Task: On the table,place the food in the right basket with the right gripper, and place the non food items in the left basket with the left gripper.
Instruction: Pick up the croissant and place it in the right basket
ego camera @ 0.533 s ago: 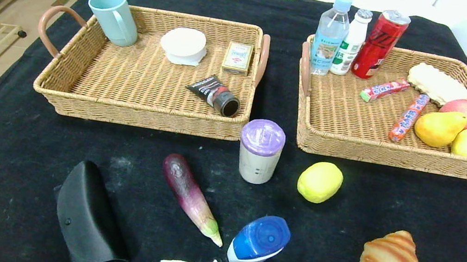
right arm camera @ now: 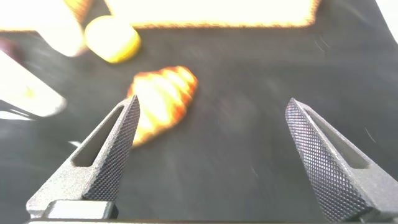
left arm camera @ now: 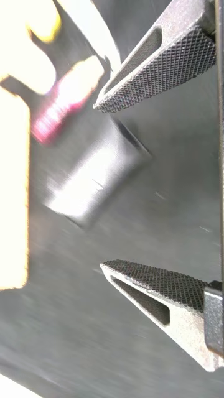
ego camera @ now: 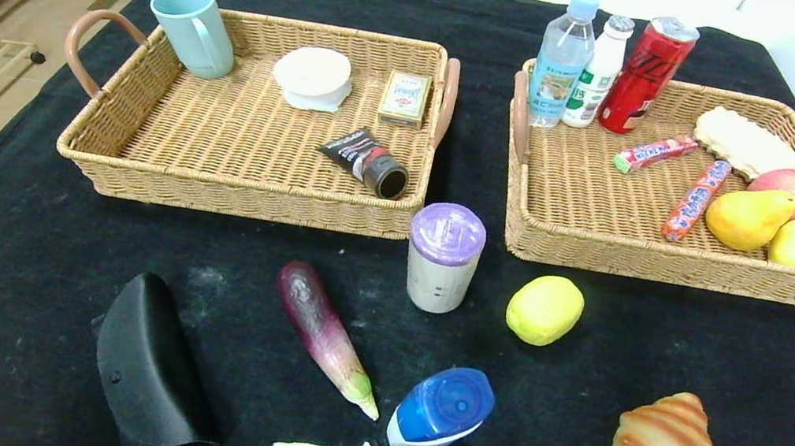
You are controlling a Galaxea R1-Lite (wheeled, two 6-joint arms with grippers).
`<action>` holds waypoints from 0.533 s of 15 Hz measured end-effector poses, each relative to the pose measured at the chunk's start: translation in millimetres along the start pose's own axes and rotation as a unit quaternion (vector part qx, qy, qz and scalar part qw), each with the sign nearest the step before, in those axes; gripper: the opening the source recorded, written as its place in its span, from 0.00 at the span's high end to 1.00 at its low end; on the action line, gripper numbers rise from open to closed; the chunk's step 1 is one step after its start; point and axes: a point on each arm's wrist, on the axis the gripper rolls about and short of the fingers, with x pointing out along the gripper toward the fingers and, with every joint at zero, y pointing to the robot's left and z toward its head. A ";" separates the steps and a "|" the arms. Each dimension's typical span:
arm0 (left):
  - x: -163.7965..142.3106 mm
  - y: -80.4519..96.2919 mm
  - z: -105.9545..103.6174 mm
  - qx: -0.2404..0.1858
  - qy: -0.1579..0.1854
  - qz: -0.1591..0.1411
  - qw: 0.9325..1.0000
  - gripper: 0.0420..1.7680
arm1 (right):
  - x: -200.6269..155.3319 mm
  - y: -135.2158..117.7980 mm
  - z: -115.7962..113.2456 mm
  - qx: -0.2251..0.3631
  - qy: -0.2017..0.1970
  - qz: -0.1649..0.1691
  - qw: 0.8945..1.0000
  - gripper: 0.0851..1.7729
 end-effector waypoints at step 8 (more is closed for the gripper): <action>84.6 -13.7 87.2 -0.027 0.097 -0.218 0.971 0.03 | 87.3 11.4 81.1 0.045 0.077 0.163 0.983 0.04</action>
